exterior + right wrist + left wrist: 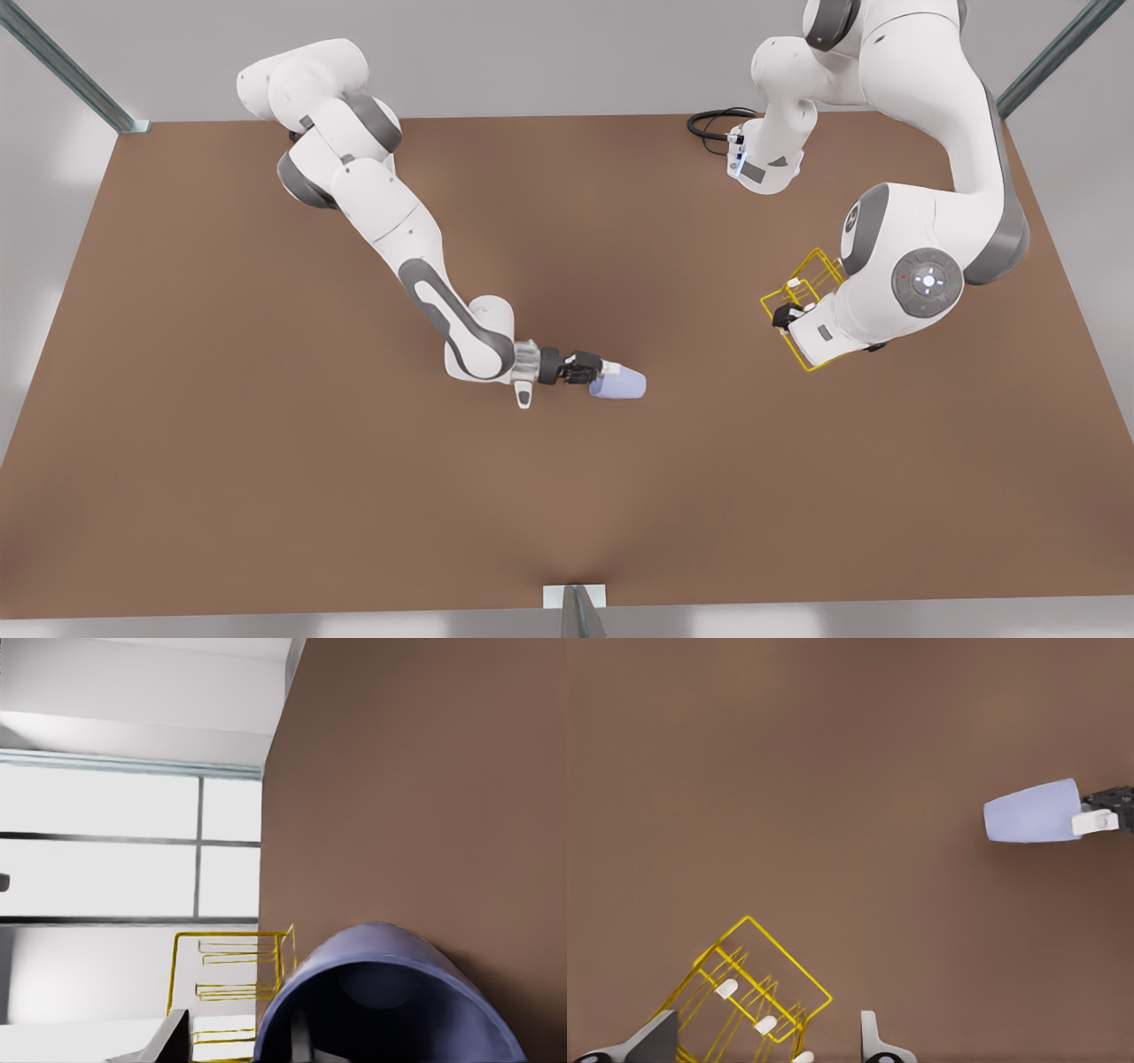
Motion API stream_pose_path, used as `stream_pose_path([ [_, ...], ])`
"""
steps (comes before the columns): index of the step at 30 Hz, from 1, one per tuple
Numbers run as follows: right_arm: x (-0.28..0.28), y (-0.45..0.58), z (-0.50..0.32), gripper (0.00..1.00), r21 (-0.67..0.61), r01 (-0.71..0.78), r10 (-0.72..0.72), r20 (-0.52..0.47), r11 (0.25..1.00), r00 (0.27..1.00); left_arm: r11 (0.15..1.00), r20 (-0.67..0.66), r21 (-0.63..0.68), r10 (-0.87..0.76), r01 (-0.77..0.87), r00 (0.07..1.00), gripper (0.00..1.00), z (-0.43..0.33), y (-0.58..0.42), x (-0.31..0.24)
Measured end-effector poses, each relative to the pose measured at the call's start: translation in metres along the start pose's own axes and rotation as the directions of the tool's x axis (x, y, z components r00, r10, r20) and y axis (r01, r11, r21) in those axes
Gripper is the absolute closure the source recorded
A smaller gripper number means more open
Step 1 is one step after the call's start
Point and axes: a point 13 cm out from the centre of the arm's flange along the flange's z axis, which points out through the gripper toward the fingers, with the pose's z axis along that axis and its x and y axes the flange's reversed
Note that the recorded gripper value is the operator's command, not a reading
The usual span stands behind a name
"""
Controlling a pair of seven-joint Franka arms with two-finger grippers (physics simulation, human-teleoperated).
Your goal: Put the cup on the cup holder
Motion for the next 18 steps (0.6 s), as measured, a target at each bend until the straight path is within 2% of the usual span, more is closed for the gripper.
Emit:
stream_pose_path([
  [9, 0.000, -0.013, -0.055, 0.18, 0.090, 0.114, -0.113, -0.008, 0.989, 0.994, 1.000, -0.006, -0.005, 0.004, -0.004, 1.000, 0.00, 0.003, -0.003, -0.001],
  [12, 0.010, -0.012, -0.081, 0.18, 0.127, 0.149, -0.146, -0.031, 0.981, 0.989, 0.997, -0.022, -0.021, 0.075, -0.076, 0.997, 0.00, 0.012, -0.047, -0.007],
  [16, 0.018, -0.011, -0.145, 0.18, 0.201, 0.210, -0.200, -0.070, 0.957, 0.977, 0.981, -0.054, -0.041, 0.185, -0.187, 0.981, 0.00, 0.032, -0.116, -0.011],
  [18, 0.014, -0.010, -0.212, 0.15, 0.281, 0.263, -0.248, -0.089, 0.923, 0.965, 0.969, -0.065, -0.042, 0.240, -0.243, 0.969, 0.00, 0.042, -0.132, -0.015],
])
